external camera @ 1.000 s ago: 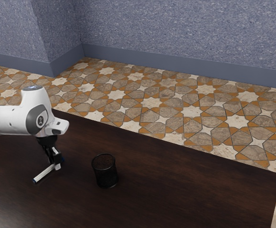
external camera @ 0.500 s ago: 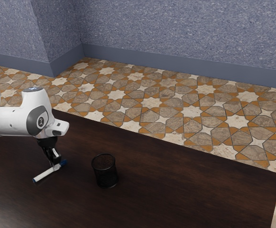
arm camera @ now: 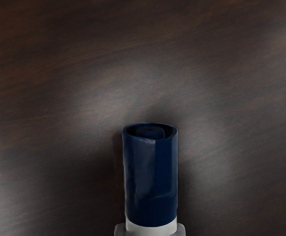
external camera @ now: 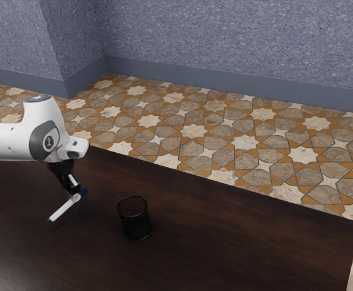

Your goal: Put the marker into the pen holder.

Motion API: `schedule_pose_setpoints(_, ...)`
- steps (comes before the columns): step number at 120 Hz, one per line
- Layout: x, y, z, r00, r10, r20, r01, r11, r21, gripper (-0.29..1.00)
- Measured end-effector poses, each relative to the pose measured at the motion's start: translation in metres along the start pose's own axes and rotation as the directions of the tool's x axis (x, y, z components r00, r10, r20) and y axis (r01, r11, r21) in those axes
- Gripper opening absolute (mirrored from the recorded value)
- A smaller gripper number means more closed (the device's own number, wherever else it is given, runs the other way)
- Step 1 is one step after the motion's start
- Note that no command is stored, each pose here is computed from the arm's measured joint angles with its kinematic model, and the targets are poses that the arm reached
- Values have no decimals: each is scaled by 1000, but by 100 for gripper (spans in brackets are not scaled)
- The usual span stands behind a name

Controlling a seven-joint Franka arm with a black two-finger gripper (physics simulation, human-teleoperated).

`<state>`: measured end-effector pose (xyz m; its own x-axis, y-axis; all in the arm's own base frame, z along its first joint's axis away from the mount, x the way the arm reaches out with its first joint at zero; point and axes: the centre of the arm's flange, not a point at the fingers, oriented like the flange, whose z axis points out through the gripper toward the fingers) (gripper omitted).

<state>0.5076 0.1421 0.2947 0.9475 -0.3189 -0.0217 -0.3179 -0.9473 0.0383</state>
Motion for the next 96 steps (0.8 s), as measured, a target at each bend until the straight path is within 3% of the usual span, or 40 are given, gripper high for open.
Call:
schedule_pose_setpoints(18, 24, 32, -72, 993, 60, -101, -57, 998, 35, -8)
schedule_pose_setpoints(50, 81, 103, -147, 967, 155, -200, -145, 987, 67, -8)
schedule_pose_setpoints(96, 121, 278, -101, 929, 281, -243, -299, 953, -43, -8)
